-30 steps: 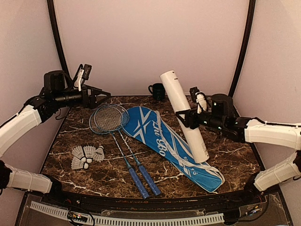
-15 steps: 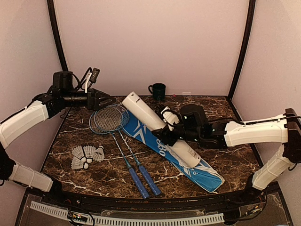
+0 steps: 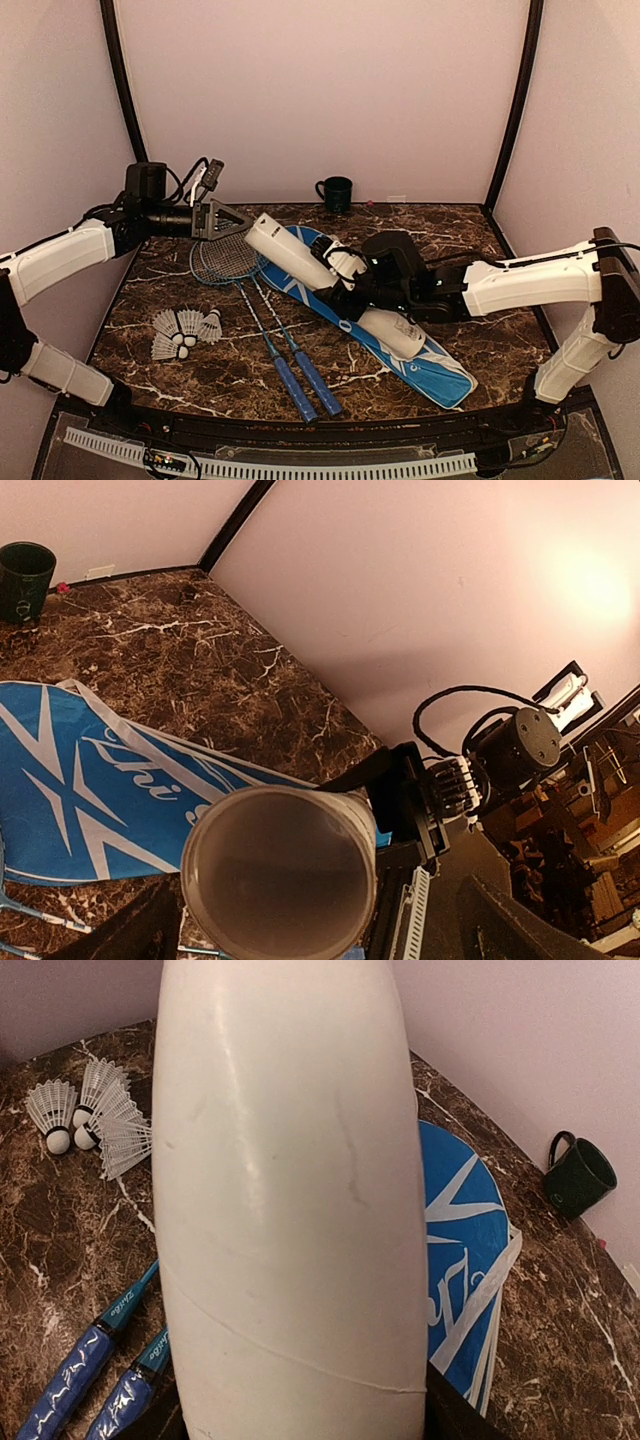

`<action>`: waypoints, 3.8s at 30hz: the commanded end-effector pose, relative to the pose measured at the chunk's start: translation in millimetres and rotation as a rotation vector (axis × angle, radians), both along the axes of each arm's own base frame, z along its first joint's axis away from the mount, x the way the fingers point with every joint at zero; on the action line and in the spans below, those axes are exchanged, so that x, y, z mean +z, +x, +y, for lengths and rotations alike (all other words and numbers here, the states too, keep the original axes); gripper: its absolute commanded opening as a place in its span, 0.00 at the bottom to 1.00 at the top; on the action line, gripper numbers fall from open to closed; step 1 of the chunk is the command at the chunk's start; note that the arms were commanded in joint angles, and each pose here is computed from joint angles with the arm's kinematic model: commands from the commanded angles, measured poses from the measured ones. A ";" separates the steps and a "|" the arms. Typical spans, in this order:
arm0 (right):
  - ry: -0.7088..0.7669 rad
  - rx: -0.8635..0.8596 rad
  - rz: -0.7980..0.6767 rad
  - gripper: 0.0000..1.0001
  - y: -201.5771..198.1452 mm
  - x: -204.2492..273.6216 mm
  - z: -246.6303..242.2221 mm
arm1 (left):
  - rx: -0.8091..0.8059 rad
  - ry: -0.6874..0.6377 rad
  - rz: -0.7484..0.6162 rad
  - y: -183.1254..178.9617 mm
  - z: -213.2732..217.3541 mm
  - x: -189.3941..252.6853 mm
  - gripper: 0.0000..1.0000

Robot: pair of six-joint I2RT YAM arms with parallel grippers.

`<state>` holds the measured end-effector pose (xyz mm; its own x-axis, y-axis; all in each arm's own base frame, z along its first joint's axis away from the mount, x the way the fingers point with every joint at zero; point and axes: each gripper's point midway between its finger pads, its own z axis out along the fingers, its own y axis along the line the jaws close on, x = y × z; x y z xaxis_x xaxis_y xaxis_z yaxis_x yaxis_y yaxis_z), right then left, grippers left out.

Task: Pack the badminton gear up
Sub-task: Open the tube cap from the shuttle tube.

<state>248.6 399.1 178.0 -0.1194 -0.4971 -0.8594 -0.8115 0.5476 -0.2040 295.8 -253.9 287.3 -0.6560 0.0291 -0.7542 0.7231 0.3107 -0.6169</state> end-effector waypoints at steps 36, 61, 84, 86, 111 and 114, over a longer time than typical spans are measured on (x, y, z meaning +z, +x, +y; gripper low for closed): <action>-0.105 0.029 -0.124 0.65 -8.7 -6.4 28.2 | -0.036 0.094 0.281 -9.1 -11.8 -53.1 0.56; -0.046 0.177 -0.020 0.94 -23.4 23.3 73.2 | -0.107 0.077 0.213 -27.3 -32.6 -45.5 0.52; -0.068 0.113 -0.089 0.70 -11.4 12.3 61.1 | -0.056 0.100 0.146 -27.0 -27.1 -41.0 0.88; -0.064 0.109 -0.089 0.69 -11.9 12.5 59.8 | -0.027 0.115 0.113 -25.1 -23.6 -38.6 0.92; -0.060 0.093 -0.095 0.68 -10.8 12.2 55.1 | -0.033 0.172 0.041 -40.3 -11.7 -40.4 0.46; -0.062 0.094 -0.093 0.68 -11.3 11.0 55.6 | -0.055 0.156 0.047 -42.5 -14.4 -40.7 0.45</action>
